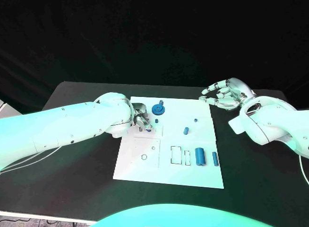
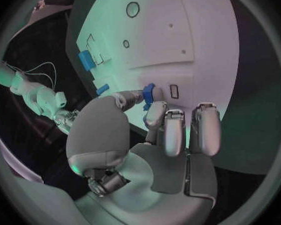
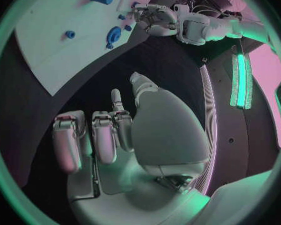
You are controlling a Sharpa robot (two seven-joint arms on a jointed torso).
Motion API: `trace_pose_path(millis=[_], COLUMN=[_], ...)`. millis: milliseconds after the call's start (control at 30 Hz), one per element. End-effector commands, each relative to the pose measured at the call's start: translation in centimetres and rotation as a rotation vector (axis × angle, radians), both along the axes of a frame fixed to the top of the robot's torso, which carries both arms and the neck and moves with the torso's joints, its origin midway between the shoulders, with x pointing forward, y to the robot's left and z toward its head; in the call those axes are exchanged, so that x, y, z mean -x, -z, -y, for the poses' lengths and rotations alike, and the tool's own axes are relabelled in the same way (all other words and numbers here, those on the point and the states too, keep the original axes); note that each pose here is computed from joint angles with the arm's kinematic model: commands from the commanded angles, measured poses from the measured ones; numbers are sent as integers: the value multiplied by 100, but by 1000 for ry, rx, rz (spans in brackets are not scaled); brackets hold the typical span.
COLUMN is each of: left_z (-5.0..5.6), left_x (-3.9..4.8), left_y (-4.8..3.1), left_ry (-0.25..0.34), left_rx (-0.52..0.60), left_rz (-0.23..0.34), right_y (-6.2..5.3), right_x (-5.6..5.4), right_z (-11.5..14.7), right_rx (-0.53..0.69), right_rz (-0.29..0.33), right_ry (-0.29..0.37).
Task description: Assemble the parts on the task board
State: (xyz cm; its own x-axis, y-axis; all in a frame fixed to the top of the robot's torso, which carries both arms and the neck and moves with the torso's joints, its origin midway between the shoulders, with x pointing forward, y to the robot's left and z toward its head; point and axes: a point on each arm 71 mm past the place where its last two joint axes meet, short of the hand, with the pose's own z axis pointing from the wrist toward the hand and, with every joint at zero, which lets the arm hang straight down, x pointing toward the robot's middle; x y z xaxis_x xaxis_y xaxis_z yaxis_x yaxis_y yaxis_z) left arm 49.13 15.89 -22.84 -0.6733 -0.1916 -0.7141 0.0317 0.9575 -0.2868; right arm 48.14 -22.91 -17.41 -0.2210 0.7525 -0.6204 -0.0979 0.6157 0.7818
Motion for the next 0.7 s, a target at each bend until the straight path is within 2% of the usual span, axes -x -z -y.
trace_pose_path(millis=[33, 700], left_z=[15, 22], left_x=[10, 30], left_y=[12, -21], left_ry=[19, 7], left_rx=[-11, 12], left_rz=[5, 55], right_y=[1, 6], right_x=[5, 4], right_z=[-18, -16], right_rx=[4, 5], right_rz=[4, 2], right_ry=[-21, -21])
